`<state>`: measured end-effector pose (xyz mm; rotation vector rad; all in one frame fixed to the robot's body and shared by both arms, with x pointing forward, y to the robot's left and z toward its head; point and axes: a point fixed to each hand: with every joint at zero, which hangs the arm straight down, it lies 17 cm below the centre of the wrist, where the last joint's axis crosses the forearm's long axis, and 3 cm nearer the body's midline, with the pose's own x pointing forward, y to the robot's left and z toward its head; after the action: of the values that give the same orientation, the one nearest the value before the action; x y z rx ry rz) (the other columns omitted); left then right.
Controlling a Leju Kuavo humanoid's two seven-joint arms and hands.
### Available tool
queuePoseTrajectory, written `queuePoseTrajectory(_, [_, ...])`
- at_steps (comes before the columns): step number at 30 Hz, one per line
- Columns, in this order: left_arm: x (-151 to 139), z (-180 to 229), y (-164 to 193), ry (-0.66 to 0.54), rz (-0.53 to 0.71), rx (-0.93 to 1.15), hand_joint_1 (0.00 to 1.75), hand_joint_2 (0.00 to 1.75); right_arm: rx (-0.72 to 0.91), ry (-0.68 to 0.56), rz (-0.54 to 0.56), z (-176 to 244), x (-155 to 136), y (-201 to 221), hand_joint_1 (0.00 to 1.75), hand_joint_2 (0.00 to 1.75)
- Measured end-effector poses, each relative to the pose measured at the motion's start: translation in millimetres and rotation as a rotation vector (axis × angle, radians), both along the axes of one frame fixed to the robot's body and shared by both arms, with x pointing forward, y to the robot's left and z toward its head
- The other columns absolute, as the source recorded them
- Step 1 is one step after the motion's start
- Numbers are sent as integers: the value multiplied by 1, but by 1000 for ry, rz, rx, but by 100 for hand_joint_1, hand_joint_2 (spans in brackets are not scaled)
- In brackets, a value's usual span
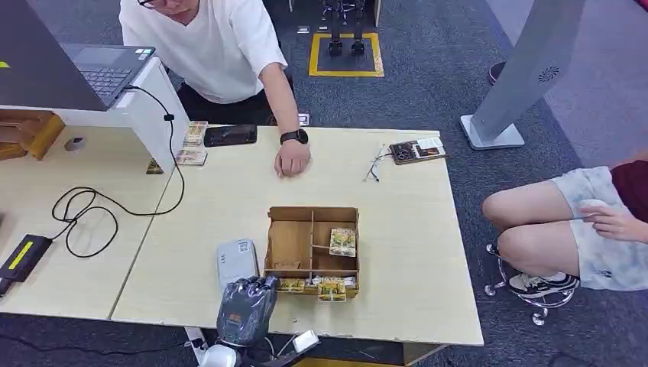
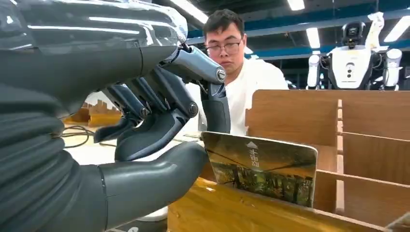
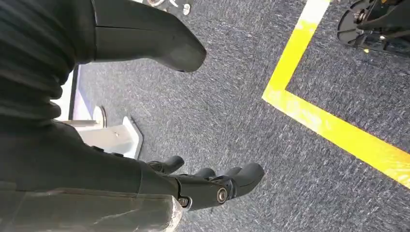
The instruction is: Pass the card to the sensor for recognition and then transmit it.
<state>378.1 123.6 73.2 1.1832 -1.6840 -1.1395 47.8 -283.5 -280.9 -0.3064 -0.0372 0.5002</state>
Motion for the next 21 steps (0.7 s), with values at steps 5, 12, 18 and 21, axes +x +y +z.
queuePoseTrajectory(5, [-1, -2, 1, 7, -5, -7, 175, 175, 0, 0, -1, 0, 0, 0, 0, 175])
queuePoseTrajectory(12, [-2, 0, 3, 3, 1, -11, 52, 175, 0, 1, -4, 0, -1, 0, 0, 175])
queuePoseTrajectory(18, [0, 8, 11, -10, 45, -29, 0, 175, -3, 0, 9, 0, 0, -1, 0, 175])
queuePoseTrajectory(21, [0, 13, 13, -19, 57, -39, 0, 175, -3, 0, 8, 0, 0, -1, 0, 175])
